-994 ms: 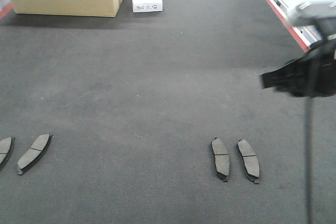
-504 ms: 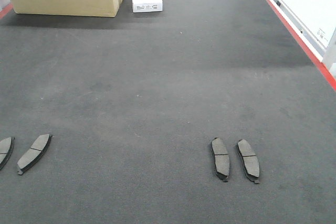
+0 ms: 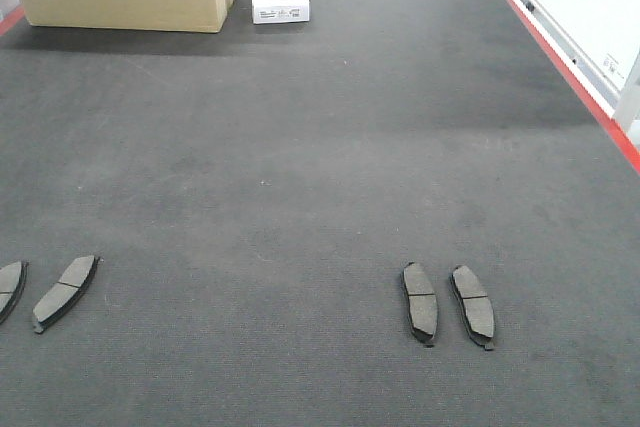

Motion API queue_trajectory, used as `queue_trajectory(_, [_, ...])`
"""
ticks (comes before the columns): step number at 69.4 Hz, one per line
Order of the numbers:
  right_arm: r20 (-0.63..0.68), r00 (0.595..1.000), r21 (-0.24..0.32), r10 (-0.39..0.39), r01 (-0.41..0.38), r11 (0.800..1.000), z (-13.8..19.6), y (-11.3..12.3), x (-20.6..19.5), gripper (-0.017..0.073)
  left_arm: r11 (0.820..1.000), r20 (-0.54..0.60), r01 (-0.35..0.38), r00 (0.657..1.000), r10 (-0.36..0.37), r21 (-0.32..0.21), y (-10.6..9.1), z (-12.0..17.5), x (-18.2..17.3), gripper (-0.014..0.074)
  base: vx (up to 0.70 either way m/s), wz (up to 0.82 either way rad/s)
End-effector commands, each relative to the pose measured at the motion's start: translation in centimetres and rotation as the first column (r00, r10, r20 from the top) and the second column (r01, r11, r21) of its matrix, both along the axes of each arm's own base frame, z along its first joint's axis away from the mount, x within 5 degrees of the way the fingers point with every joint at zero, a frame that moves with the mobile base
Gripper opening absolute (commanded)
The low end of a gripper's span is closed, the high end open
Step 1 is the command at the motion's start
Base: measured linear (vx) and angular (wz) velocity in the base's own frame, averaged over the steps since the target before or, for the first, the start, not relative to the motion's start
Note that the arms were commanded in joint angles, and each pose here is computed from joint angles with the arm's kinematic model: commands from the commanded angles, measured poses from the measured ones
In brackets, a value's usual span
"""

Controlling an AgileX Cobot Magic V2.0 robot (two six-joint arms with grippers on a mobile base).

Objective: Move and align brake pads A on conveyor

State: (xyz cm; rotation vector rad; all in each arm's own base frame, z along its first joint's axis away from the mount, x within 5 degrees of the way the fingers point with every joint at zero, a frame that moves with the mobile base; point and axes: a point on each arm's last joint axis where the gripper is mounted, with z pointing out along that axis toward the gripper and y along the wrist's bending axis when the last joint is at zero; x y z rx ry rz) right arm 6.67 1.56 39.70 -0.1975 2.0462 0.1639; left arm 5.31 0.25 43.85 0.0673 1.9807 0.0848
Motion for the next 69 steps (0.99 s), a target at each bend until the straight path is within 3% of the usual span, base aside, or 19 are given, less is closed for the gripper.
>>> queue_trajectory(1, [0.083,0.996,0.017,-0.01,0.009,1.0,1.2,-0.1,0.1,-0.0012,1.0,0.074,0.004,0.997,-0.004,-0.009,-0.1,1.0,0.2,-0.0008,0.0,0.0])
queue_trajectory(45, [0.083,0.996,0.016,-0.011,0.009,1.0,1.2,-0.1,0.1,-0.0012,1.0,0.082,0.005,0.997,-0.004,-0.008,-0.1,0.4,0.5,-0.0008,0.0,0.0])
queue_trajectory(52, [0.083,0.996,0.016,-0.011,0.009,1.0,1.2,-0.1,0.1,-0.0012,0.999,0.127,0.02,0.992,-0.016,-0.026,-0.2,-1.6,0.9,-0.0007,0.0,0.0])
queue_trajectory(63, [0.083,0.996,0.016,-0.011,0.01,1.0,1.2,-0.1,0.1,-0.0012,0.996,0.229,0.043,0.973,-0.025,-0.074,-0.5,-7.5,1.1,-0.0006,0.0,0.0])
queue_trajectory(69, [0.082,0.997,0.015,-0.011,0.01,1.0,1.2,-0.1,0.1,-0.0012,0.996,0.287,0.042,0.958,-0.019,-0.074,-0.5,-10.7,0.5,-0.0006,0.0,0.0])
